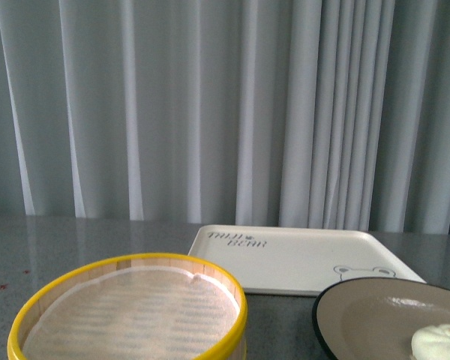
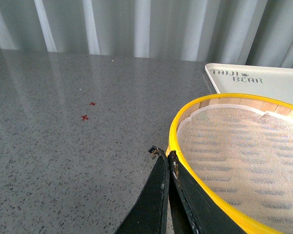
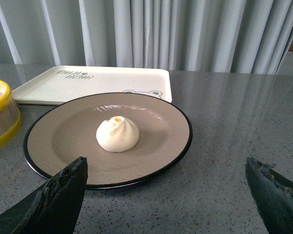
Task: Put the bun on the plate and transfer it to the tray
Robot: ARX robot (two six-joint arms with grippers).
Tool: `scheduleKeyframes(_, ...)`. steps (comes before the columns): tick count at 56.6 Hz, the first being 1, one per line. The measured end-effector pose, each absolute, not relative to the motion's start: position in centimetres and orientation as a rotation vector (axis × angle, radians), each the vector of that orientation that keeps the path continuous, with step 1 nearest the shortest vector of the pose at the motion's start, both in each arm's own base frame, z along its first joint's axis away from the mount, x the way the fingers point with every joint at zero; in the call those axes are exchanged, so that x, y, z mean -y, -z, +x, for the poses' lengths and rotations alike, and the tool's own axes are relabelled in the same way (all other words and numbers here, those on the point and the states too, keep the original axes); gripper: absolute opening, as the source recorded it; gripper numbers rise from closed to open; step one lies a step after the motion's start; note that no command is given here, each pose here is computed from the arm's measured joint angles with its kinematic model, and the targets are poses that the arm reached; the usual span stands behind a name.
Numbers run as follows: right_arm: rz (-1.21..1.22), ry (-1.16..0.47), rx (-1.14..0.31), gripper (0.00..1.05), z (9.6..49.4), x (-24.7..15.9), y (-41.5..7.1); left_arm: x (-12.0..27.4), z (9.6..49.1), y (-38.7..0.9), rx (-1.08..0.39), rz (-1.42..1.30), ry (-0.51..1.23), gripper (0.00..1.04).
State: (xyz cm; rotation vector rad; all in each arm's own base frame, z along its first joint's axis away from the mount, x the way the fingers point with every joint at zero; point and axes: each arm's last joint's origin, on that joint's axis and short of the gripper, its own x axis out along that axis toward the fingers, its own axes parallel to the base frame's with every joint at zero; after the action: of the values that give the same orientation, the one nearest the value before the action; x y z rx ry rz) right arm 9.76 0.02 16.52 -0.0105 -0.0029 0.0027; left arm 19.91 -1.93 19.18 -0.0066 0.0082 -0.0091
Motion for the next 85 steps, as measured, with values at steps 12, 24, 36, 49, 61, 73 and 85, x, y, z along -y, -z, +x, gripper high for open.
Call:
scheduleKeyframes(12, -0.010, -0.003, 0.003, 0.96, 9.8, 0.0, -16.5, 0.6, 17.2, -18.1, -0.009, -0.007, 0.023, 0.04)
scheduleKeyframes(24, -0.010, -0.003, 0.003, 0.96, 9.8, 0.0, -16.5, 0.0, 15.5, -17.5, -0.010, -0.007, -0.002, 0.04)
scheduleKeyframes(36, -0.010, -0.003, 0.003, 0.96, 9.8, 0.0, -16.5, 0.0, 14.4, -16.8, 0.003, -0.007, 0.000, 0.04)
scheduleKeyframes(49, -0.010, -0.003, 0.003, 0.96, 9.8, 0.0, -16.5, 0.0, 13.4, -17.3, 0.020, -0.007, 0.001, 0.04)
scheduleKeyframes(61, -0.010, -0.002, 0.003, 0.96, 9.8, 0.0, -16.5, 0.0, 12.4, -17.5, 0.027, -0.007, 0.001, 0.04)
scheduleKeyframes(73, -0.010, -0.002, 0.003, 0.96, 9.8, 0.0, -16.5, 0.0, 11.8, -17.6, 0.028, -0.007, 0.001, 0.04)
scheduleKeyframes(85, -0.010, -0.003, 0.003, 0.96, 9.8, 0.0, -16.5, 0.0, 11.3, -17.6, 0.030, -0.007, 0.001, 0.04)
